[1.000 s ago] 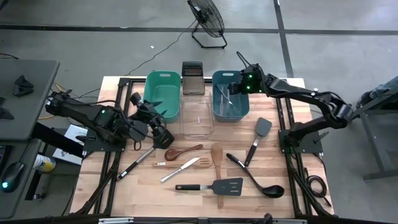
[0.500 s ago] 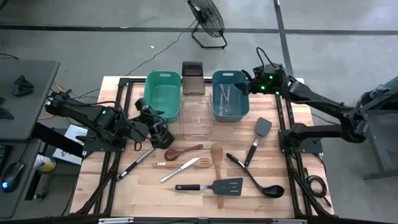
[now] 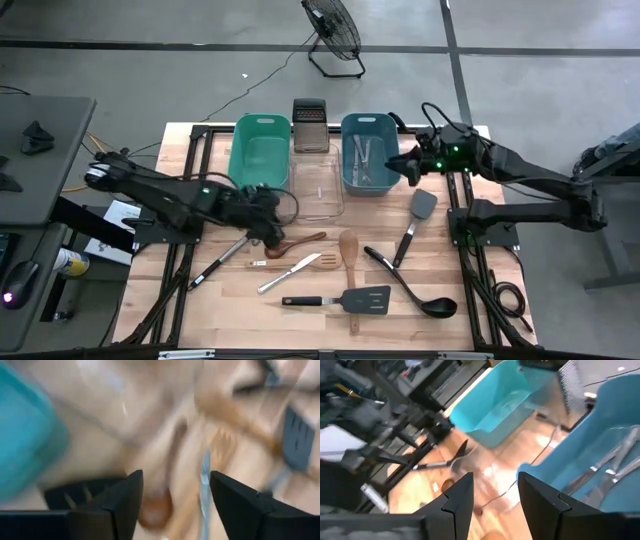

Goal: Pick & Place Kitchen Items
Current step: Put the table knife into the blue bin

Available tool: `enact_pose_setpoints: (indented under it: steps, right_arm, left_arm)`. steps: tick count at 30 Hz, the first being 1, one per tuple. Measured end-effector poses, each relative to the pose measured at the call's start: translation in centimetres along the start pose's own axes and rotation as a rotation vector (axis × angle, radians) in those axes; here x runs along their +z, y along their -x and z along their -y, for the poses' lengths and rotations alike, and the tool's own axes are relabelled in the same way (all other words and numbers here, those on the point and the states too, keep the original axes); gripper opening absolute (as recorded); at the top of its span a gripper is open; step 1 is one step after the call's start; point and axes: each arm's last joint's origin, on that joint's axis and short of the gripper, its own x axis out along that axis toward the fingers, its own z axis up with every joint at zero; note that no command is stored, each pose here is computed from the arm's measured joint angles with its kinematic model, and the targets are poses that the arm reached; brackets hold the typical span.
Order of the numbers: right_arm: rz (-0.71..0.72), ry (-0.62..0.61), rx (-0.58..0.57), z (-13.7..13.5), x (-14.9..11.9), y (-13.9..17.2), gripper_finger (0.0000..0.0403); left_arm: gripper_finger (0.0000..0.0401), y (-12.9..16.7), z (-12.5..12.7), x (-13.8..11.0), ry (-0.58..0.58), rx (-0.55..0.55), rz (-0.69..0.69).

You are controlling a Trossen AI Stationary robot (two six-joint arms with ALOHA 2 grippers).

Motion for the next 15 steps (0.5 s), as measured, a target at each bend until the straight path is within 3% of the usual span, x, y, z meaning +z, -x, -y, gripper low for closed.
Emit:
enact_pose_setpoints:
  steps: [4, 8, 15]
  right_arm:
    - [-0.036, 0.024, 0.032, -0.7, -0.7, 0.3, 0.0146]
    - [-0.068, 0.059, 0.049, -1.1, -1.2, 0.3, 0.0146]
    - [-0.098, 0.079, 0.070, -1.6, -1.7, 0.3, 0.0146]
  left_arm:
    - [0.0249, -3.3, 1.4, -1.2, 0.086, -0.031, -0.240]
    - [0.0247, -6.4, 2.8, -2.4, 0.155, -0.039, -0.395]
    - [0.0244, -9.9, 4.3, -3.9, 0.170, -0.058, -0.509]
